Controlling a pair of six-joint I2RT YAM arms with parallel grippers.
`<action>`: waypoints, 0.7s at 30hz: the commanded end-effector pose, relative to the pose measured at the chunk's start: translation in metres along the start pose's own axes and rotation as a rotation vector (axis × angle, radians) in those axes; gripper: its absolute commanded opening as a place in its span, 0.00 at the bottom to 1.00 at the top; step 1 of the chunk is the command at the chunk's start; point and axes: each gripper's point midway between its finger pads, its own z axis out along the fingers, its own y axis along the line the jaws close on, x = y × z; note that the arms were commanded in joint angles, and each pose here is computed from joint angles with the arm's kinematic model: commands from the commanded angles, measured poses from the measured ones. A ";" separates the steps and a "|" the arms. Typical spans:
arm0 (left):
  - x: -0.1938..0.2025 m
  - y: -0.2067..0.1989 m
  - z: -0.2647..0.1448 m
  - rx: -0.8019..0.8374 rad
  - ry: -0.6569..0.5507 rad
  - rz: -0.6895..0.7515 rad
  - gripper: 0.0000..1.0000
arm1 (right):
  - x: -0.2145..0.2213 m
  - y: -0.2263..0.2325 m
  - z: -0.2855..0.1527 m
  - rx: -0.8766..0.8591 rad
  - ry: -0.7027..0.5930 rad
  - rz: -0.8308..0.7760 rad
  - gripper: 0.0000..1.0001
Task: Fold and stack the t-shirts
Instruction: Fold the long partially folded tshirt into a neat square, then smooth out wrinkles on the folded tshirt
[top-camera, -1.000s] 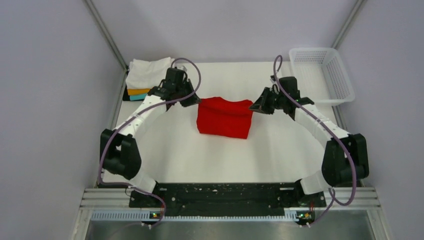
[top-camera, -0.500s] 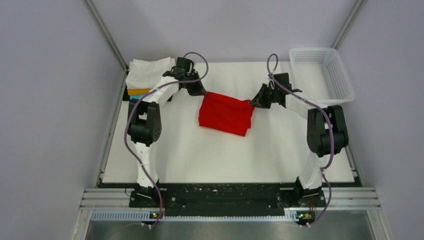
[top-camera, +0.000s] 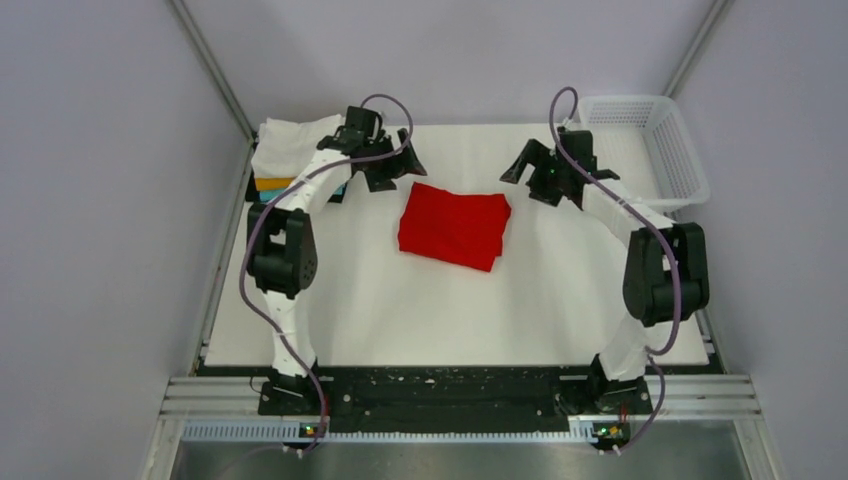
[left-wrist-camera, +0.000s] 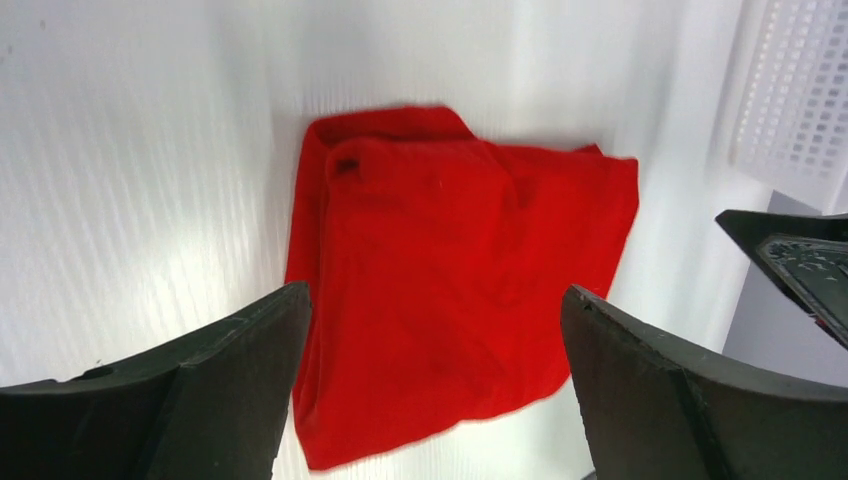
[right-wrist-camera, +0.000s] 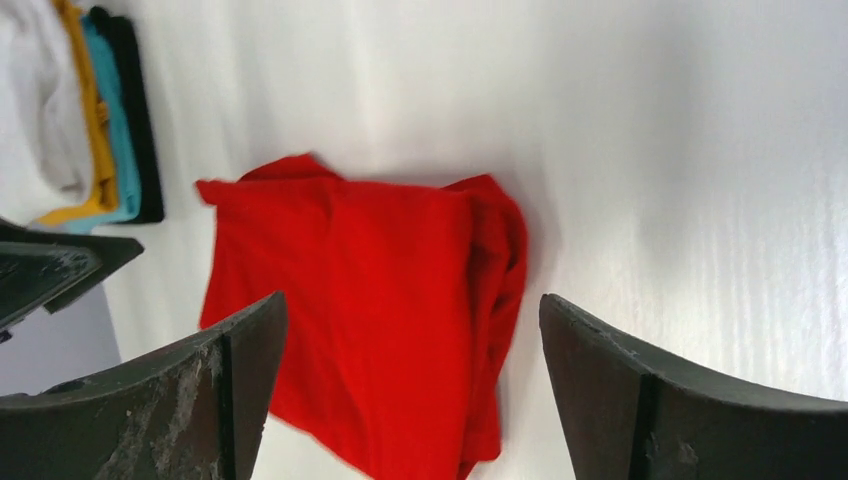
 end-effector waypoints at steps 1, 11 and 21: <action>0.002 -0.037 -0.054 0.064 -0.079 0.085 0.99 | 0.003 0.073 -0.046 -0.200 -0.068 -0.164 0.95; 0.083 -0.039 -0.022 0.253 0.160 0.042 0.99 | 0.052 0.116 0.020 -0.417 0.045 -0.053 0.95; 0.190 0.040 0.008 0.054 0.378 -0.089 0.99 | 0.112 0.008 0.078 -0.124 0.185 0.043 0.95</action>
